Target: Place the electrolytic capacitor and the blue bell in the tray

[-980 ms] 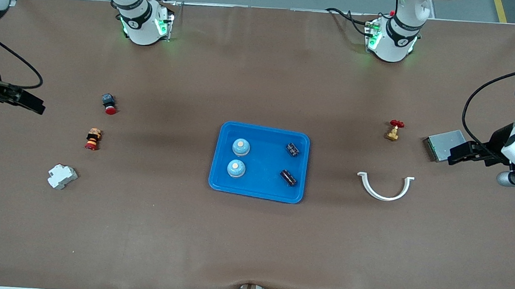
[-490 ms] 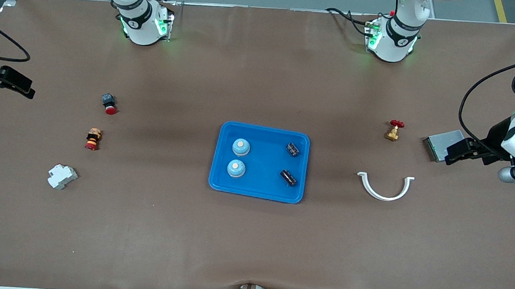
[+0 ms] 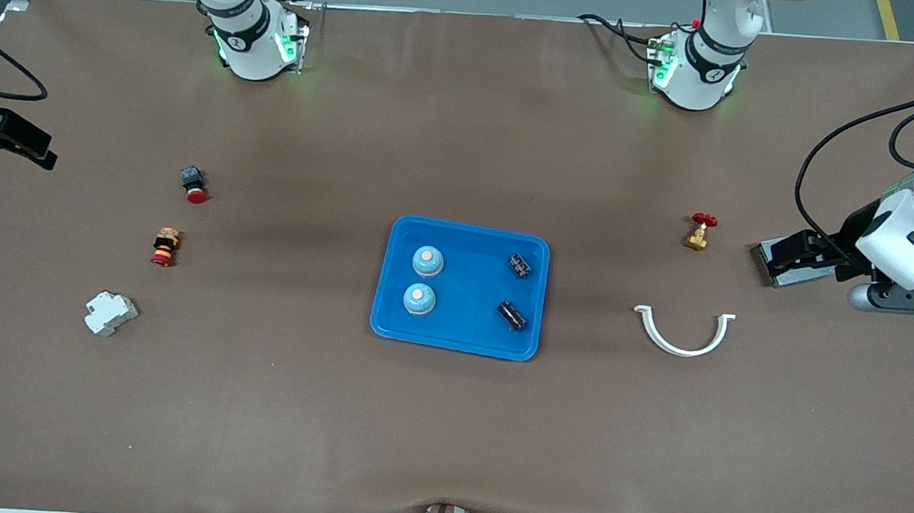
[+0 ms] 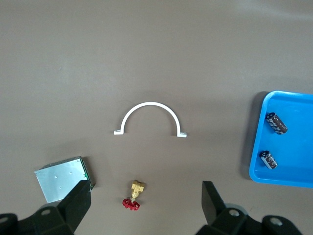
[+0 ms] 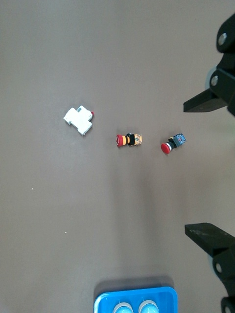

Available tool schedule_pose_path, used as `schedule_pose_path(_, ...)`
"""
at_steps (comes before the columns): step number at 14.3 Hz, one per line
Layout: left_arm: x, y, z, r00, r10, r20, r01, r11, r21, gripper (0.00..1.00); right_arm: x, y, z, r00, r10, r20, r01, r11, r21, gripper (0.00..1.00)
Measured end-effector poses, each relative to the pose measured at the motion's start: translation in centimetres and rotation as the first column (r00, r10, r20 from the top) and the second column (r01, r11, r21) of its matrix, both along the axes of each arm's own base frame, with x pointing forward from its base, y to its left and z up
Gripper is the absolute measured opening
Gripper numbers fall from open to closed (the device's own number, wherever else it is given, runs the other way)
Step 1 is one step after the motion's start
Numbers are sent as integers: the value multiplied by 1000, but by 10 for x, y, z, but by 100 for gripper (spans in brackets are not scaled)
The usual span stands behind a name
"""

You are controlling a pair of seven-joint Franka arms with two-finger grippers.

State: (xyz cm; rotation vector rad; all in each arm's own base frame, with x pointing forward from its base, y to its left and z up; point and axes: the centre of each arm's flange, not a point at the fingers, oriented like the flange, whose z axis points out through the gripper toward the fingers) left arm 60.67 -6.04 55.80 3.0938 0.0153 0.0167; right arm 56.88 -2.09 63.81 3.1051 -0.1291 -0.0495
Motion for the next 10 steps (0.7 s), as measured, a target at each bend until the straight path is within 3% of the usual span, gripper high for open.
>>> schedule_pose_path(5,-10,7,1,1000,10,18,-10,1000,3,100,1,1,0,1000,3,7,-3,1000,4,100)
schedule_pose_path(10,-32,7,-5,999,35,35,-36,999,8,100,1,9,1,1000,7,12,-8,998,69,100)
